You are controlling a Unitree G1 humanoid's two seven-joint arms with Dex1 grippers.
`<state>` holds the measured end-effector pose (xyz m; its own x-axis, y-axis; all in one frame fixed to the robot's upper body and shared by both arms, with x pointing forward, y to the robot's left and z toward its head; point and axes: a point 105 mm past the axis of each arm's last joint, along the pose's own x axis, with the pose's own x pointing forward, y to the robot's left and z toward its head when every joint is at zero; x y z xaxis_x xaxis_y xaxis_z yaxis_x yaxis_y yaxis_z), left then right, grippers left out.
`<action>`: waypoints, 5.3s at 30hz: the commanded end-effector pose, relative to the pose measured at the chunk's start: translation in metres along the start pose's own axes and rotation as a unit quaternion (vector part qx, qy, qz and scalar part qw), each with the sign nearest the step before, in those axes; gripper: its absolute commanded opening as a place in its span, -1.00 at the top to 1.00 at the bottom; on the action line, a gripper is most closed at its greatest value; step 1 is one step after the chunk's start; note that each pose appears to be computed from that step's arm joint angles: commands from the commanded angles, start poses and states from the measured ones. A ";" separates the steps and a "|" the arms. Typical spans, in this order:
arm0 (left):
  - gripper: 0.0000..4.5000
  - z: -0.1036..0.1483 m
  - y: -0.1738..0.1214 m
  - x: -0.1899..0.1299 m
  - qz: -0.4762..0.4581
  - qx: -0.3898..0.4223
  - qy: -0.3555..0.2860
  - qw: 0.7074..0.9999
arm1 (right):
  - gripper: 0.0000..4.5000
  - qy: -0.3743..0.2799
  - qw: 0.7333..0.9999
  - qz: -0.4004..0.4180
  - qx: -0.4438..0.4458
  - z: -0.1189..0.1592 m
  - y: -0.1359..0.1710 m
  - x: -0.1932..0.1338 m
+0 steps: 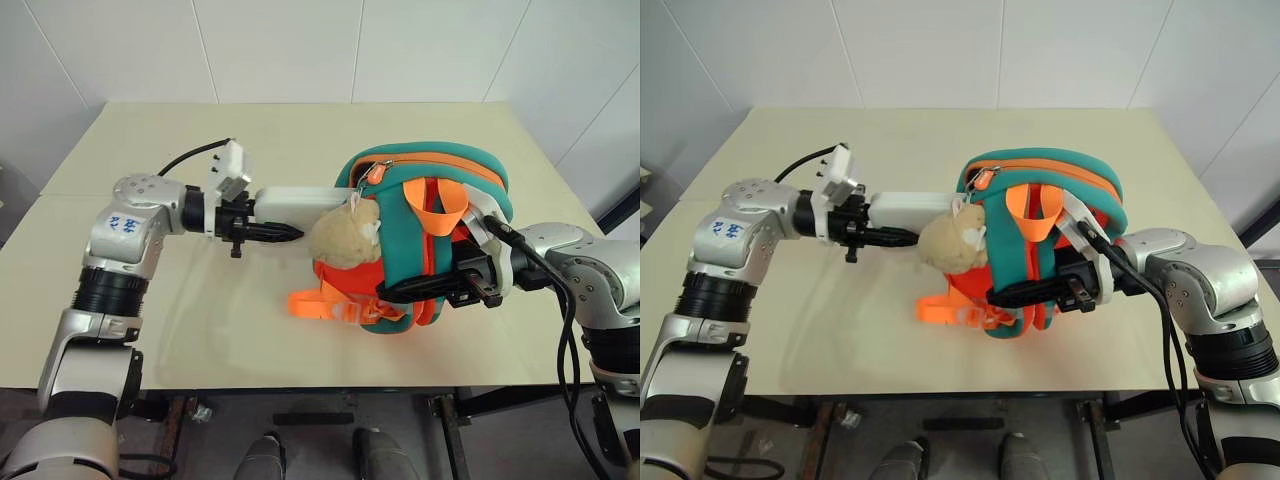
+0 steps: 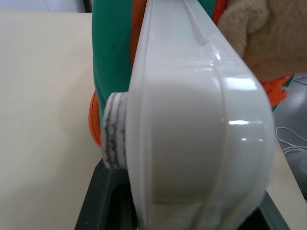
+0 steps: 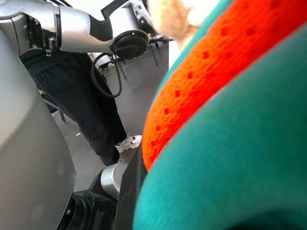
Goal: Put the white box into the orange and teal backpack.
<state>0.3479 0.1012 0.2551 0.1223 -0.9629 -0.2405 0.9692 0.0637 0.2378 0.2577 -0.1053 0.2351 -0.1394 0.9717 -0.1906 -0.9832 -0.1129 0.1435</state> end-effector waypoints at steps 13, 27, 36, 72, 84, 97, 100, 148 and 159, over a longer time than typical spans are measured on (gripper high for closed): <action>0.45 0.020 0.014 0.081 -0.029 0.032 -0.010 0.999 | 0.98 -0.004 0.999 -0.003 -0.046 0.009 0.003 0.009; -1.00 0.014 -0.009 0.037 -0.092 0.052 -0.009 0.994 | 1.00 -0.008 0.999 -0.021 -0.039 0.003 0.001 0.006; -1.00 0.023 -0.018 -0.016 -0.085 0.084 -0.044 0.992 | 1.00 -0.005 0.999 -0.031 -0.037 0.000 -0.009 0.003; -1.00 0.028 -0.052 0.032 0.002 0.181 -0.075 0.981 | 1.00 0.001 0.999 -0.024 -0.030 -0.009 -0.016 0.004; -0.04 0.020 -0.034 0.026 0.072 0.218 -0.050 0.972 | 1.00 -0.002 0.999 -0.030 -0.038 -0.007 -0.017 0.004; 0.46 0.046 -0.004 -0.045 0.110 0.164 -0.073 0.978 | 1.00 -0.001 0.999 -0.037 -0.040 -0.007 -0.019 0.002; 0.46 0.049 0.000 -0.068 0.113 0.139 -0.062 0.982 | 1.00 -0.001 0.998 -0.043 -0.038 -0.008 -0.019 0.001; -1.00 -0.065 -0.055 -0.078 0.118 -0.041 0.023 0.992 | -0.96 -0.016 0.940 -0.326 -0.102 -0.027 -0.021 -0.097; -1.00 -0.058 -0.064 -0.091 0.133 -0.030 0.033 0.990 | -0.96 0.021 0.908 -0.390 -0.154 -0.039 -0.035 -0.145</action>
